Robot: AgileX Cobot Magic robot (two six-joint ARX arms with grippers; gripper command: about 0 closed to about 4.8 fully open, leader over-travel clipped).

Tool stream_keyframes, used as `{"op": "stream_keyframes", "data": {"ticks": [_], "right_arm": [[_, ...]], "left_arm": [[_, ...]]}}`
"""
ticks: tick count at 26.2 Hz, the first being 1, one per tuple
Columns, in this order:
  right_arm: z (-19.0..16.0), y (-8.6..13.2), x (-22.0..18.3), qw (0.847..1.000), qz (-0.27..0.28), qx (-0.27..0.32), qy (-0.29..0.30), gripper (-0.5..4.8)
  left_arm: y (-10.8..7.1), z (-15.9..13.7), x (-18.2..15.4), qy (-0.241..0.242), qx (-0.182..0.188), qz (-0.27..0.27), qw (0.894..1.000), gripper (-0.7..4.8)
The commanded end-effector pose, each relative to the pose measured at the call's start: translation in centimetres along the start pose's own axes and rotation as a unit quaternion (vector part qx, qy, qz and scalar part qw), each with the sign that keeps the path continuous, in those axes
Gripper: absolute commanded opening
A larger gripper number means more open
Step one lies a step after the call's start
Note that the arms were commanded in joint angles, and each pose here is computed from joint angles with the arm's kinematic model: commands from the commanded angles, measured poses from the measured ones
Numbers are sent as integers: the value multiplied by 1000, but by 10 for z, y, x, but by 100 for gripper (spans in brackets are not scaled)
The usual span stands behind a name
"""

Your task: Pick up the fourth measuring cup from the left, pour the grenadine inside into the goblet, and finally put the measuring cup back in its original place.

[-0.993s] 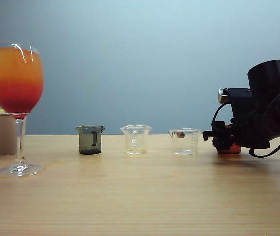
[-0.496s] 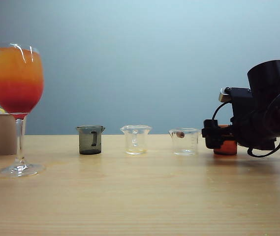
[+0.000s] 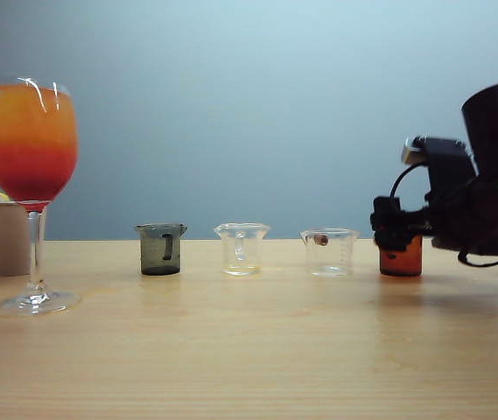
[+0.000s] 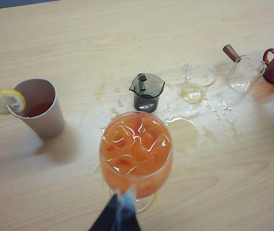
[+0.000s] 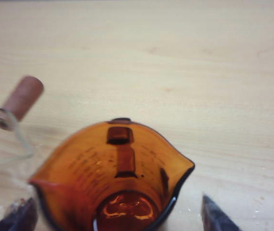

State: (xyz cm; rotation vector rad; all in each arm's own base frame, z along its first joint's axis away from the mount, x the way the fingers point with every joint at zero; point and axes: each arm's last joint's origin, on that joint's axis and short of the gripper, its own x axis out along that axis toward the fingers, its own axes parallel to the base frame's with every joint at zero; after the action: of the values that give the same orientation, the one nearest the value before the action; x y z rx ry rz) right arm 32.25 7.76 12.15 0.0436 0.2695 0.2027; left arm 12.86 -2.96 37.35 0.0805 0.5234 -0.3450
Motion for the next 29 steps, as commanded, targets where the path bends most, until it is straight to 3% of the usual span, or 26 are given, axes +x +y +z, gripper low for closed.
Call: {"op": "stream_keyframes", "data": {"ticks": [1,7,8,9,12,13,22,25,29], "right_arm": [[7,2,-17,1000,21,4,-7,419],[9,1,-55,1000,24,14,5,413],[10,1,-61,1000,25,16,4,380],[12,1,-68,999,28,18,4,319],[19,3,-88,998,58,20,8,32],[22,4,-94,997,72,20,12,-4],[57,6,-154,996,80,24,10,-2],[63,9,-189,991,130,35,19,-2],[64,7,-219,993,110,34,9,-2]], "left_arm": [[0,2,-2,-6,3,-2,1000,-4],[0,2,-2,-6,3,-2,1000,-4],[0,2,-2,-6,3,-2,1000,-4],[0,2,-2,-6,3,-2,1000,-4],[0,1,-2,-7,3,-2,1000,-4],[0,2,-2,-7,3,-1,1000,-4],[0,2,-2,-6,3,-2,1000,-4],[0,2,-1,-7,3,-1,1000,-4],[-1,3,-1,-15,4,-15,1000,-4]]}}
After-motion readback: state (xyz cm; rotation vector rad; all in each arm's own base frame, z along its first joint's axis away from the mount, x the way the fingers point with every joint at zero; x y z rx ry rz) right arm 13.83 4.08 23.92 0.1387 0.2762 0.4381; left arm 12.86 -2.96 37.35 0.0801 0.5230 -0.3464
